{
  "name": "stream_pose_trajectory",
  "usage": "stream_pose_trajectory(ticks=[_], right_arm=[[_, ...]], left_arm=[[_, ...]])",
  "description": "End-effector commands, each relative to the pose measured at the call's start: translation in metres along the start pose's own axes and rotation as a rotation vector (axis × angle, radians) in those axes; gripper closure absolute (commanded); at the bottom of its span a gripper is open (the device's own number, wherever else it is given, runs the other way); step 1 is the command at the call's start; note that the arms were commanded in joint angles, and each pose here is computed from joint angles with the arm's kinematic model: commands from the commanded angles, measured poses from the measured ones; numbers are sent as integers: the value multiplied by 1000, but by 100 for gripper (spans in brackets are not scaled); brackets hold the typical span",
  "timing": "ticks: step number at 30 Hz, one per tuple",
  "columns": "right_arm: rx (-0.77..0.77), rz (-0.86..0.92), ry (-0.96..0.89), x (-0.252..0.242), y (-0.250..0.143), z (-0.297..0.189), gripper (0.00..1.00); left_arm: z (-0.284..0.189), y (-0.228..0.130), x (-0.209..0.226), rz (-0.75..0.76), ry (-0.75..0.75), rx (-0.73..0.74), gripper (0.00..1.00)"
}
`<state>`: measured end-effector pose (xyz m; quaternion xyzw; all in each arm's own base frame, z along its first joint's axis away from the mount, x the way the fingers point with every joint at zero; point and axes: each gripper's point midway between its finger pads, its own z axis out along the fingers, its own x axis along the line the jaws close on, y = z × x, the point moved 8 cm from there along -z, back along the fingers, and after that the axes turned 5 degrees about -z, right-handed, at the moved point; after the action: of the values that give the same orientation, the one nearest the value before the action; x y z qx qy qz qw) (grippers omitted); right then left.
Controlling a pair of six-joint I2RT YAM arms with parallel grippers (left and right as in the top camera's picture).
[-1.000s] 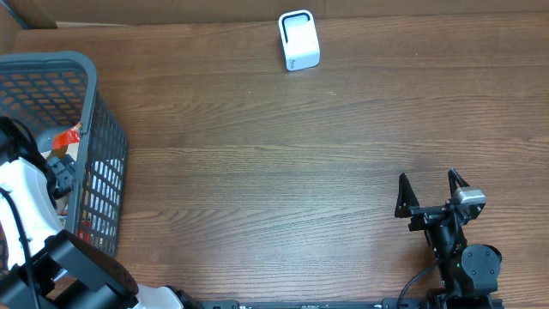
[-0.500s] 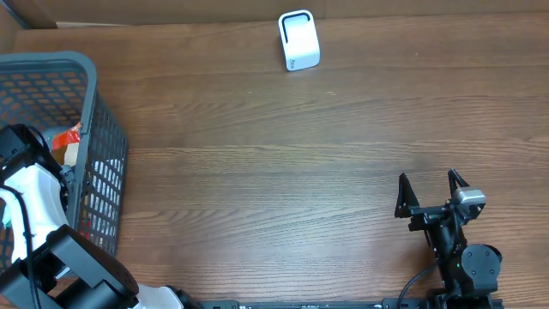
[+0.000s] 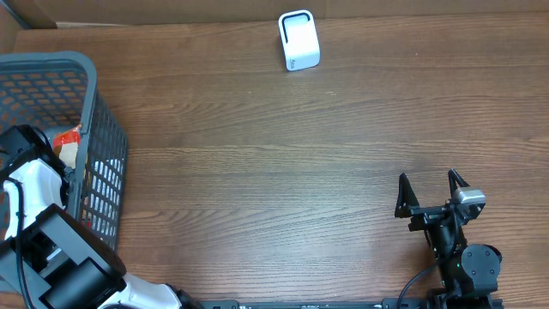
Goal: Scan the item barcode
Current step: 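Grasp the clear-windowed brown snack bag in the basket with left gripper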
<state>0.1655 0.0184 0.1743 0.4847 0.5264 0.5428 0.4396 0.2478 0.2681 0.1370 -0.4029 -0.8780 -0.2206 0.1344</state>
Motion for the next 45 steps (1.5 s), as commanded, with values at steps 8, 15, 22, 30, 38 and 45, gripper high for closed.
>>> stream_pose_trajectory(ticks=[8,15,22,30,38,45], right_arm=[[-5,7,-8,-1,-2,0,0],[-5,7,-8,-1,-2,0,0],[-5,7,-8,-1,-2,0,0],[-5,7,-8,-1,-2,0,0],[-5,7,-8,-1,-2,0,0],[-5,7,-8,-1,-2,0,0]], left_arm=[[14,11,-14,-21,28,-30,56],[-3,15,-27,30,14,-31,96],[-53,33,-26,-25,-18,-112,96],[-148,53,9,-190,-151,-315,96],[-241,21,43,-304,-327,-507,96],[-315,-26,32,-144,-719,-668,96]])
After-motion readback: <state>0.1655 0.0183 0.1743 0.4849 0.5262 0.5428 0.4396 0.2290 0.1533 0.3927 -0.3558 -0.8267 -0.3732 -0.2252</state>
